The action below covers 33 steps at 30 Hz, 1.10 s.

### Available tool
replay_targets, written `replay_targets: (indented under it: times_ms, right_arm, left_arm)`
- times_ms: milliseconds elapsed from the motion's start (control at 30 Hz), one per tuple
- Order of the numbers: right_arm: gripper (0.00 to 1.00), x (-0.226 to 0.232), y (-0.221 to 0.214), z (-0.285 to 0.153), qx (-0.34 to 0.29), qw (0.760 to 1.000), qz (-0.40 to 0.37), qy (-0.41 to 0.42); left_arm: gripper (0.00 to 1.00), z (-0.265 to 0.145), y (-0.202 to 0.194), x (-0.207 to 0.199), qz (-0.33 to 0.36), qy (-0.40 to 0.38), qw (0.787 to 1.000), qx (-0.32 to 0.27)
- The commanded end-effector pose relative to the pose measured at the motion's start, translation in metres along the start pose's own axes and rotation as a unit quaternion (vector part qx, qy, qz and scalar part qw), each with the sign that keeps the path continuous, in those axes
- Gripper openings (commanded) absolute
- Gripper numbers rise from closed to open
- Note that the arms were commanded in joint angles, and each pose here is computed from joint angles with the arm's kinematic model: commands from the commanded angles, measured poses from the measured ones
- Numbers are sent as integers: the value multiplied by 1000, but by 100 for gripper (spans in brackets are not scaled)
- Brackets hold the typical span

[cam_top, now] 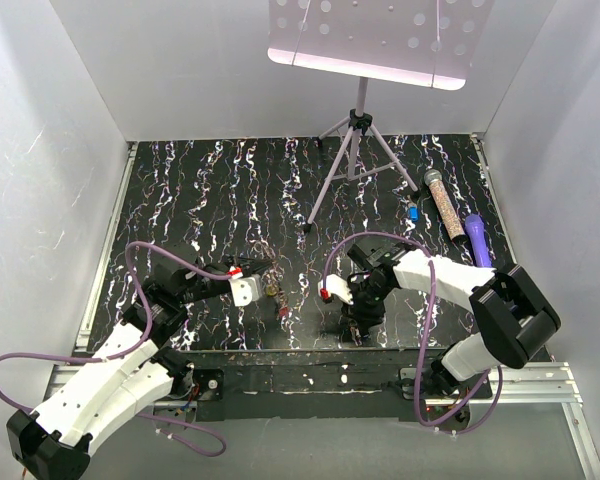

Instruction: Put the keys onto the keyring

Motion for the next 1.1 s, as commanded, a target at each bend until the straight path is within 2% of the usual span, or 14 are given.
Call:
replay_targets:
  times_ms: [0,100,267,400,533,733,1067]
  right_arm:
    - [39,-4,1,0,1,1000,-2,-20]
    - [31,-3,0,0,3,1000,-2,-21]
    - [10,-3,0,-1,5,1000,2,-20]
    - [1,-4,2,-6,11,1000,3,-18]
    - [1,0,0,-20,41,999,8,-7]
    - [1,12,-28,-48,125,992,14,26]
    - [1,16,-87,-103,293,948,66,105]
  left_arm:
    - [0,-2,7,3,14,6,1000,-12]
    - [0,-2,7,3,13,6,1000,-12]
    - [0,-1,6,3,12,4,1000,-11]
    - [0,-1,7,2,10,1,1000,-11]
    - [0,-1,5,1,9,0,1000,-10]
    - [0,-1,8,1,11,-3,1000,-14]
    - [0,-1,10,-1,8,-10,1000,-17]
Point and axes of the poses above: each gripper's point midway between its finger pads, its own z axis out along the fingers, its own x axis along the line the jaws close on, y = z × x, the point moved 4 cm from there along -z, back along the fingers, and after that the axes turned 11 degrees about -z, right-handed, at the moved point
